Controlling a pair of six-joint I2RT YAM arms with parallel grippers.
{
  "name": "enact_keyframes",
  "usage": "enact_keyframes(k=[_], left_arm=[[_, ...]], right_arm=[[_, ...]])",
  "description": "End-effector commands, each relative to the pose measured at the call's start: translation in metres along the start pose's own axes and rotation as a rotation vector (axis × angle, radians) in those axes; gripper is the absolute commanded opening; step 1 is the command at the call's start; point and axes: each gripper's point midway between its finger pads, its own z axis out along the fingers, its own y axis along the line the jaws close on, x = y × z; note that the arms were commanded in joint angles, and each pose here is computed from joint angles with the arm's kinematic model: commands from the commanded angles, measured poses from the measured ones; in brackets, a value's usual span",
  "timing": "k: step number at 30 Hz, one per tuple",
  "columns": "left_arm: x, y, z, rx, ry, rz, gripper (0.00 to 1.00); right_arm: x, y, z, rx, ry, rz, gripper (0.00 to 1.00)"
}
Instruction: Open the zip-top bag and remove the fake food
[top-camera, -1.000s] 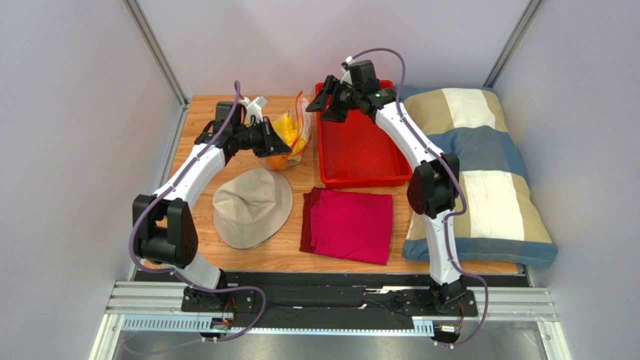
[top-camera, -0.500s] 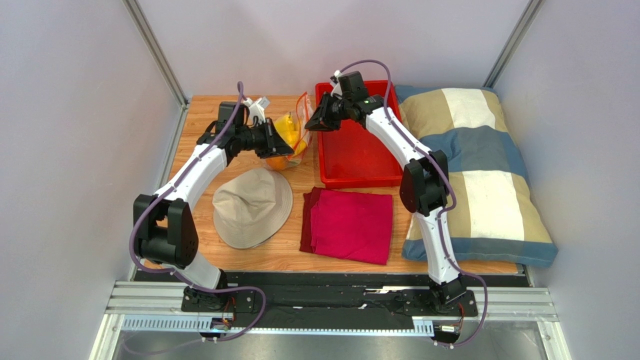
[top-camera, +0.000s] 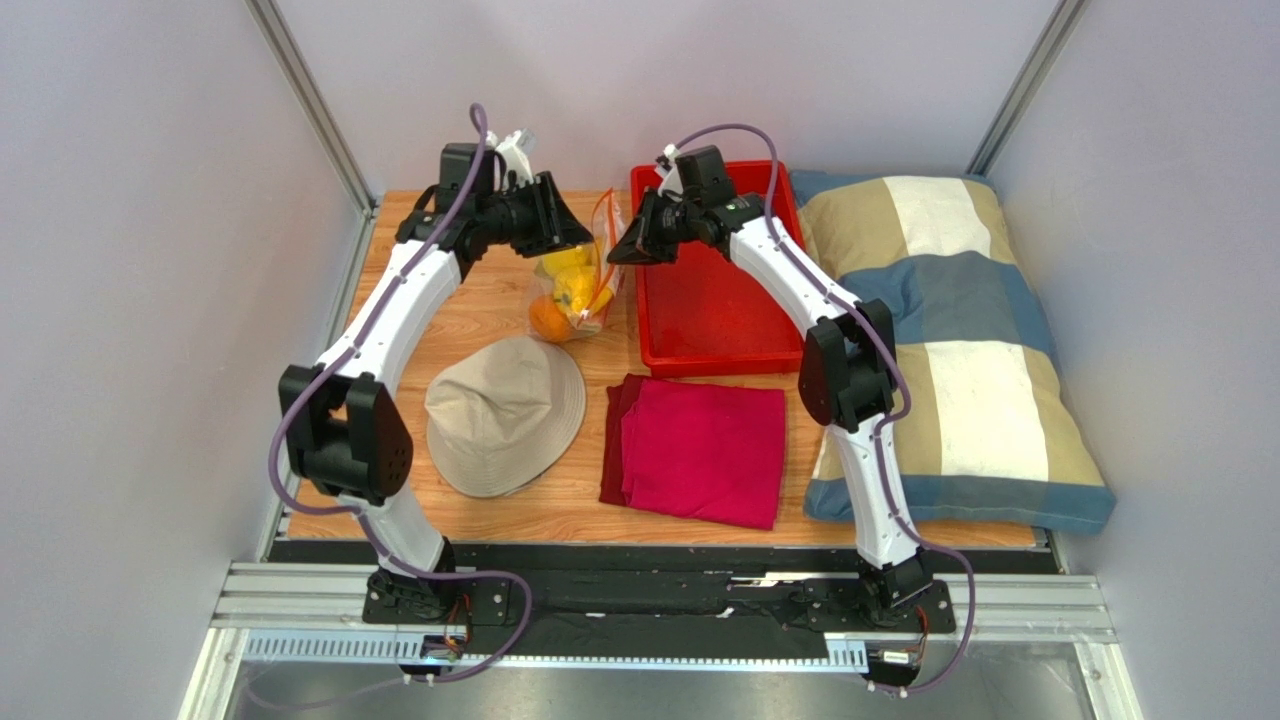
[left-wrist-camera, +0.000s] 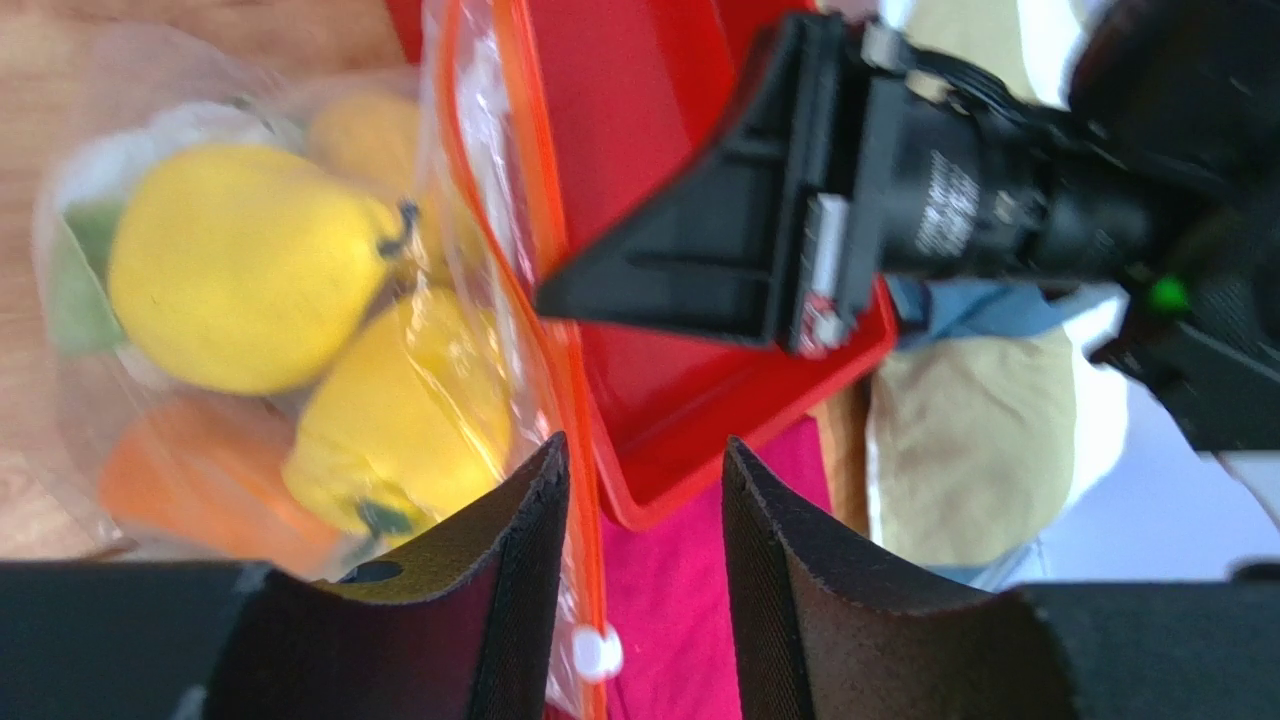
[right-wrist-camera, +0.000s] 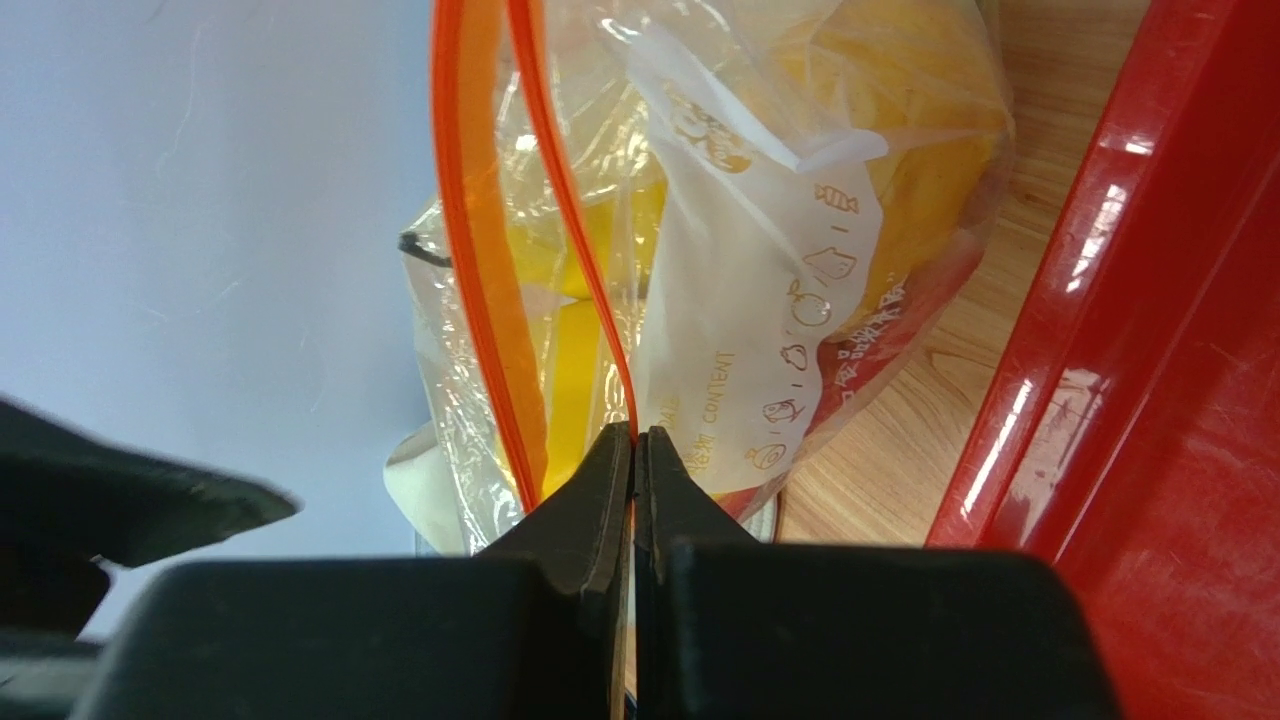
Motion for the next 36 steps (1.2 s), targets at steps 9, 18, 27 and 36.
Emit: enact_keyframes(k=[9,18,27,36], left_arm=[[-0.027,0.017,0.032,-0.321,-0.029,0.16,0.48],[-0.025,0.029,0.041,-0.482,-0.013,0.229,0.44],[-0.025,0.029,0.06,-0.532,0.002,0.335,0.54],[-0.022,0.041,0.066,-0.594,0.031,0.381,0.1]], right_arm=[[-0.018,0.066,-0.037,-0.14,-0.072,-0.074,0.0],[-0.02,0.078,-0.045,-0.158,-0.085,-0.088,0.0],[-0.016,0.079,-0.045,-0.164,-0.074,-0.089,0.0],[-0.015,0.08,-0.049,-0.155,-0.078,-0.098,0.0]])
